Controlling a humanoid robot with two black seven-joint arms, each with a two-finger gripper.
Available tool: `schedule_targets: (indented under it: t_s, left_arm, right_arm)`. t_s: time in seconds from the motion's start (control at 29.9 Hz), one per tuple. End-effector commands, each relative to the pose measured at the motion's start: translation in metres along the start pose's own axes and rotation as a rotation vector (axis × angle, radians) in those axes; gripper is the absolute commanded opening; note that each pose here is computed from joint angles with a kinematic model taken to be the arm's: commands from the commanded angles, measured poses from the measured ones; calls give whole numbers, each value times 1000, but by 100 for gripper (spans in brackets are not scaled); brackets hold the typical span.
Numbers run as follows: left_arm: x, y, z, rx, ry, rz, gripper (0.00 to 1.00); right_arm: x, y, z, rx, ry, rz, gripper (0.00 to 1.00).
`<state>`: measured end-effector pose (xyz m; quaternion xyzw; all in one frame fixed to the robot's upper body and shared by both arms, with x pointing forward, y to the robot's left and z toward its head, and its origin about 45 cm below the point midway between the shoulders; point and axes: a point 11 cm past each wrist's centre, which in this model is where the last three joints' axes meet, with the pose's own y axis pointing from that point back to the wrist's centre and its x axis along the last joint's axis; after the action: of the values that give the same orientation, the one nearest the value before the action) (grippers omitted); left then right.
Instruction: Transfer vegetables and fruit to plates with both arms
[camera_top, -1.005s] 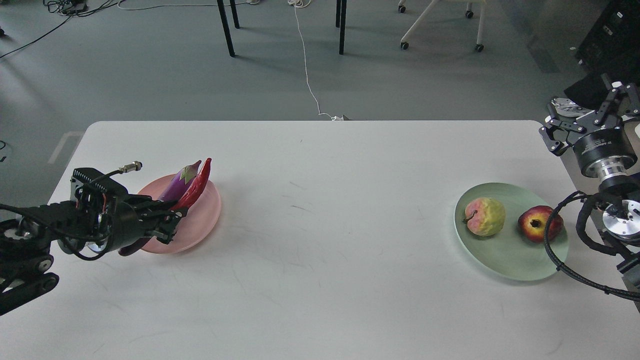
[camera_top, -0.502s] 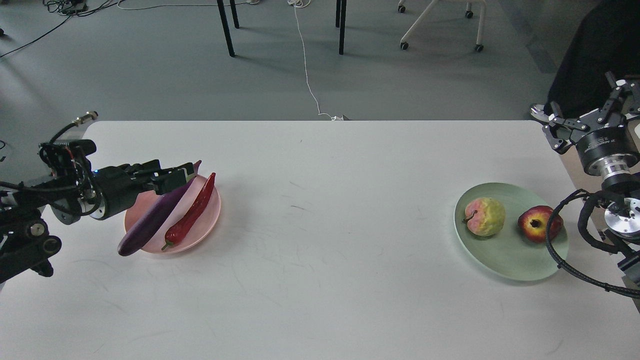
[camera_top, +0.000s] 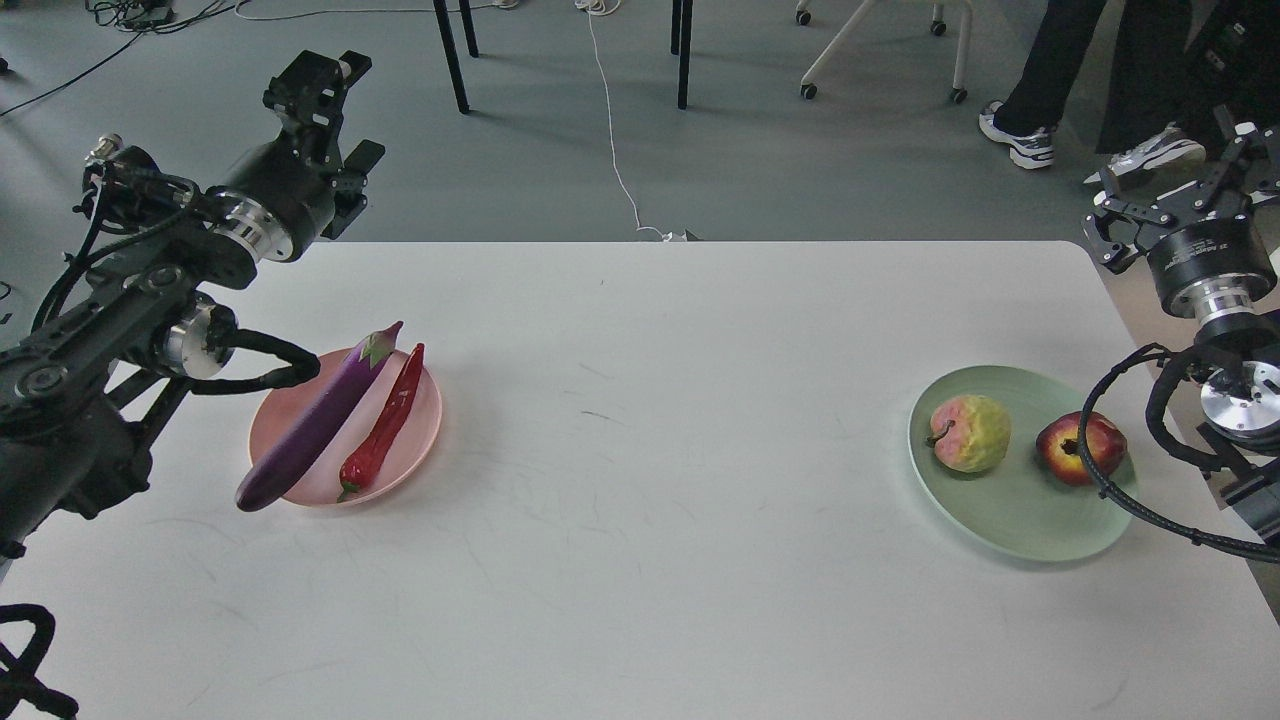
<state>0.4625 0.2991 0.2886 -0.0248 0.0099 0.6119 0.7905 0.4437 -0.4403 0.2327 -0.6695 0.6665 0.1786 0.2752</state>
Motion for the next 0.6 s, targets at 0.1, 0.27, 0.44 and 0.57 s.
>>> schedule_targets:
  t_s: [0.1, 0.27, 0.44, 0.57]
  left_arm:
    - [44, 2, -5, -67, 489, 95, 97]
    - [81, 17, -34, -53, 620, 164, 97]
    - [83, 21, -57, -26, 646, 191, 97]
    - [75, 21, -69, -10, 668, 202, 98]
  right_arm:
    - [-17, -8, 5, -36, -30, -41, 100]
    - [-29, -23, 1, -40, -50, -51, 100]
    - [-23, -23, 23, -57, -114, 3, 100]
    - [-15, -20, 29, -60, -109, 38, 100]
